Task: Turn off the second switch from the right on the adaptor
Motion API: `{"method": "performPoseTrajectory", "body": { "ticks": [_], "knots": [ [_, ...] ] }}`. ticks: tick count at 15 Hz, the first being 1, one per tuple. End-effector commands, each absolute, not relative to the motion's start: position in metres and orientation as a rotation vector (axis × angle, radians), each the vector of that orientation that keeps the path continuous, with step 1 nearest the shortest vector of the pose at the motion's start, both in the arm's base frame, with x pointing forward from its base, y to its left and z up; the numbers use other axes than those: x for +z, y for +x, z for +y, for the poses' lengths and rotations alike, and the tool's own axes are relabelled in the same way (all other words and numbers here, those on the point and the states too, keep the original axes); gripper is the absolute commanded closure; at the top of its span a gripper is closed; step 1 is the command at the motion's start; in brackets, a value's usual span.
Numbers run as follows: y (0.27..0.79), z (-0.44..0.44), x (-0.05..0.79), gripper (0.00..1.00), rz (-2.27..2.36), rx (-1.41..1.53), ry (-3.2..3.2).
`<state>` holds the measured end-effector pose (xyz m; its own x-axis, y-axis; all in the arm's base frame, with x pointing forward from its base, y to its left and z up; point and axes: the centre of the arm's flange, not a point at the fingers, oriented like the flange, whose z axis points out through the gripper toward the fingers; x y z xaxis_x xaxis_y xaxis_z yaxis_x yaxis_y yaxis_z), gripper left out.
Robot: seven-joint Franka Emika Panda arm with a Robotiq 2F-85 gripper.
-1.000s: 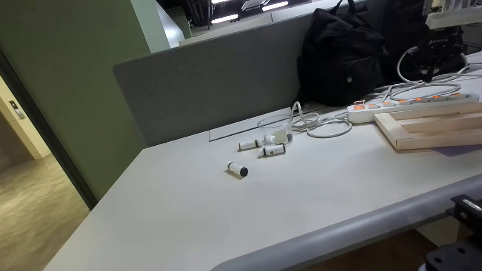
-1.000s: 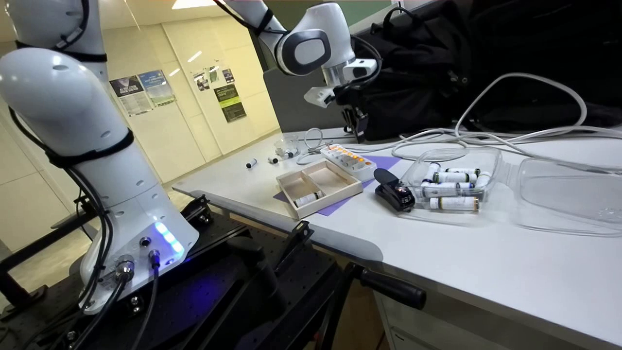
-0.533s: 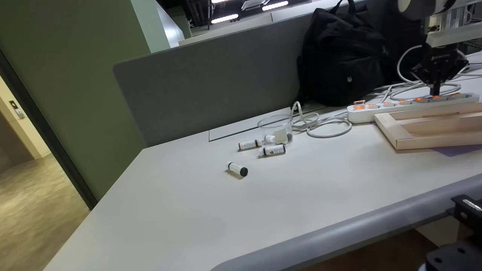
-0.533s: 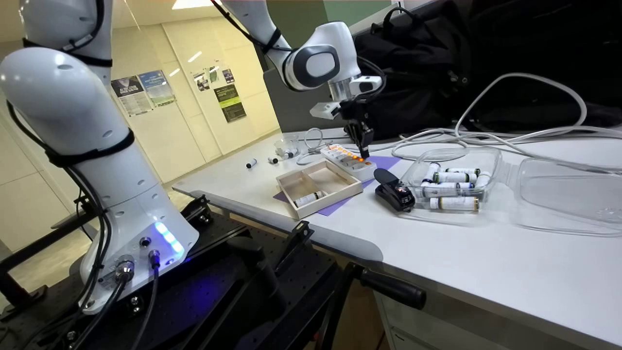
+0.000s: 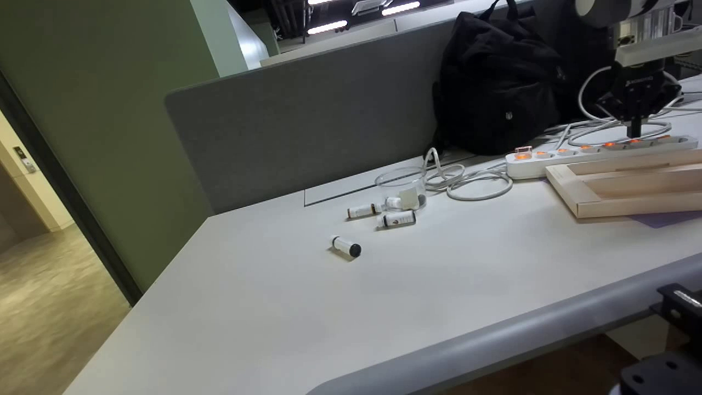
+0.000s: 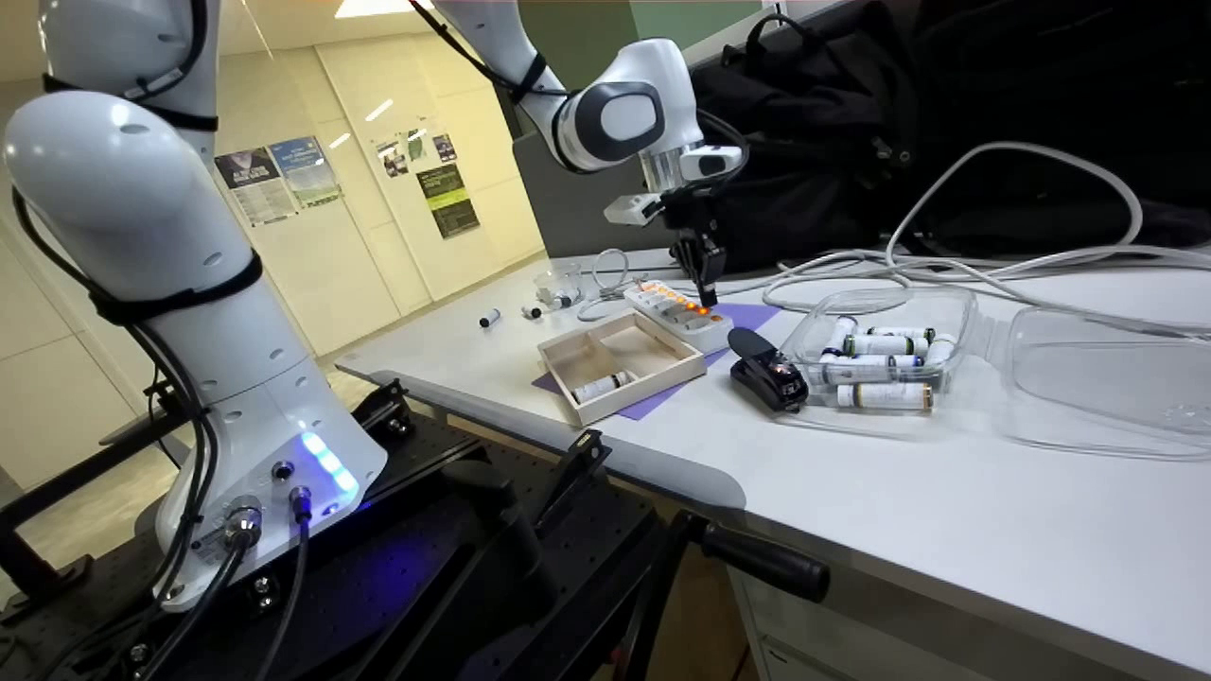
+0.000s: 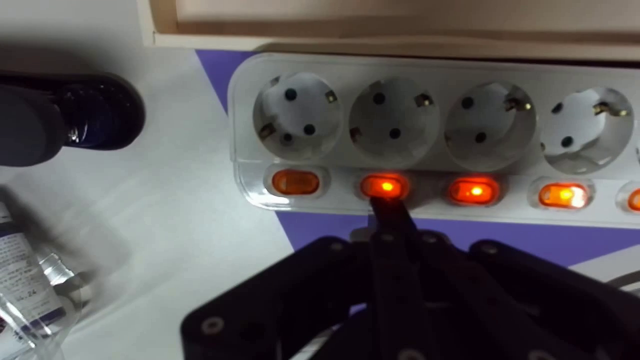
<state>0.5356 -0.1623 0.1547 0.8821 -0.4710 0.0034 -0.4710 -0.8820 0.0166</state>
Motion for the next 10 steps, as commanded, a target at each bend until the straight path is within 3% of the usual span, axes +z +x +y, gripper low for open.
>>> {"method": "performPoseTrajectory", "body": {
  "ticks": [1,10],
  "knots": [
    [0.542,-0.162,0.169,1.00,-0.797,-0.019,3.013],
    [0.537,-0.157,0.155,1.00,-0.803,-0.082,3.012]
  ]
}}
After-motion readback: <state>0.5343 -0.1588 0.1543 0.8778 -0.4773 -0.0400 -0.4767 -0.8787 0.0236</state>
